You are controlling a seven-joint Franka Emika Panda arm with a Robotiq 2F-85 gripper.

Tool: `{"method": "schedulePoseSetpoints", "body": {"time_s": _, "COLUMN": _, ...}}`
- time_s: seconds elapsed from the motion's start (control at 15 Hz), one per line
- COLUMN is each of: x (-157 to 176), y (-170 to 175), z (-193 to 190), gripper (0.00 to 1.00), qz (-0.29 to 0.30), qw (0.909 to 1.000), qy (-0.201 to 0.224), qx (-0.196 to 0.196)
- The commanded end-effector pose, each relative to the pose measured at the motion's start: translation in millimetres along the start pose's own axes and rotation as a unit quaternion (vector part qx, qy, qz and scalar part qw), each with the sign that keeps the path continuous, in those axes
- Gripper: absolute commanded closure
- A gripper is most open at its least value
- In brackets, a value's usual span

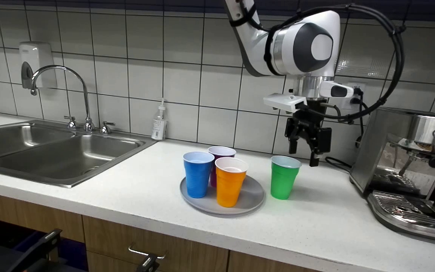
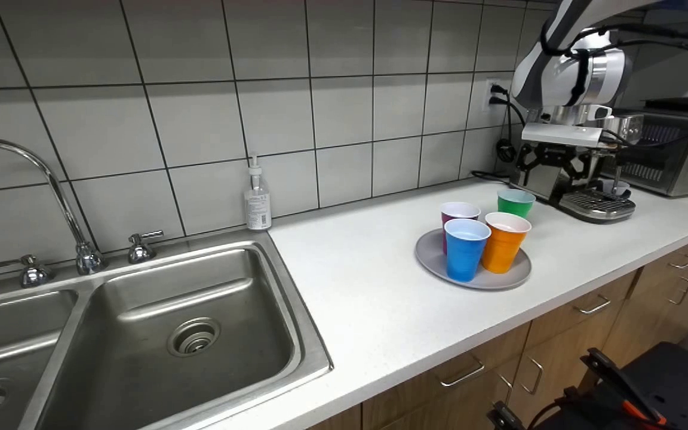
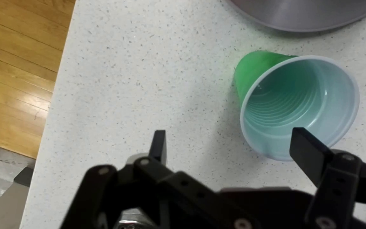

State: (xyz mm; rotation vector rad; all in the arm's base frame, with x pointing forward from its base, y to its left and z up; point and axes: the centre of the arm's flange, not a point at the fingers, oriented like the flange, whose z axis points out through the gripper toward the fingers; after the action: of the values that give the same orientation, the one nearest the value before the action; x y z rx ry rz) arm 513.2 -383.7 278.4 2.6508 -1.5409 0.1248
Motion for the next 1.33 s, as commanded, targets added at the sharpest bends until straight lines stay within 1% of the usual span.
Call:
{"method": "schedulePoseSetpoints", "body": {"time_s": 0.0, "x": 18.3, "y": -6.2, "z": 7.3, "gripper": 0.00, "qz": -0.012, "qw": 0.9998, "qy": -0.016, "qx": 0.001}}
{"method": "schedulePoseSetpoints", "body": {"time_s": 0.73, "x": 28.0, "y": -11.0, "z": 32.2, "gripper": 0.00, "qz": -0.017, "qw": 0.9993, "qy": -0.030, "qx": -0.016}}
{"method": "schedulePoseSetpoints", "body": {"time_s": 0.87, "x": 28.8, "y": -12.0, "z": 35.6, "gripper": 0.11, "qz": -0.018, "qw": 0.9992, "qy": -0.033, "qx": -0.017}}
{"method": "schedulePoseSetpoints", "body": {"time_s": 1.0, "x": 29.4, "y": -12.8, "z": 38.6, "gripper": 0.06, "qz": -0.019, "qw": 0.9990, "qy": -0.035, "qx": -0.019}}
{"method": "schedulePoseSetpoints", "body": {"time_s": 1.07, "x": 29.8, "y": -13.1, "z": 40.0, "gripper": 0.07, "qz": -0.019, "qw": 0.9990, "qy": -0.036, "qx": -0.020}}
{"method": "schedulePoseSetpoints", "body": {"time_s": 1.13, "x": 30.3, "y": -13.5, "z": 41.7, "gripper": 0.14, "qz": -0.019, "qw": 0.9989, "qy": -0.037, "qx": -0.021}}
{"method": "schedulePoseSetpoints", "body": {"time_s": 1.2, "x": 31.0, "y": -13.7, "z": 43.3, "gripper": 0.32, "qz": -0.019, "qw": 0.9989, "qy": -0.038, "qx": -0.021}}
{"method": "schedulePoseSetpoints", "body": {"time_s": 1.27, "x": 31.6, "y": -13.7, "z": 44.3, "gripper": 0.36, "qz": -0.019, "qw": 0.9988, "qy": -0.040, "qx": -0.022}}
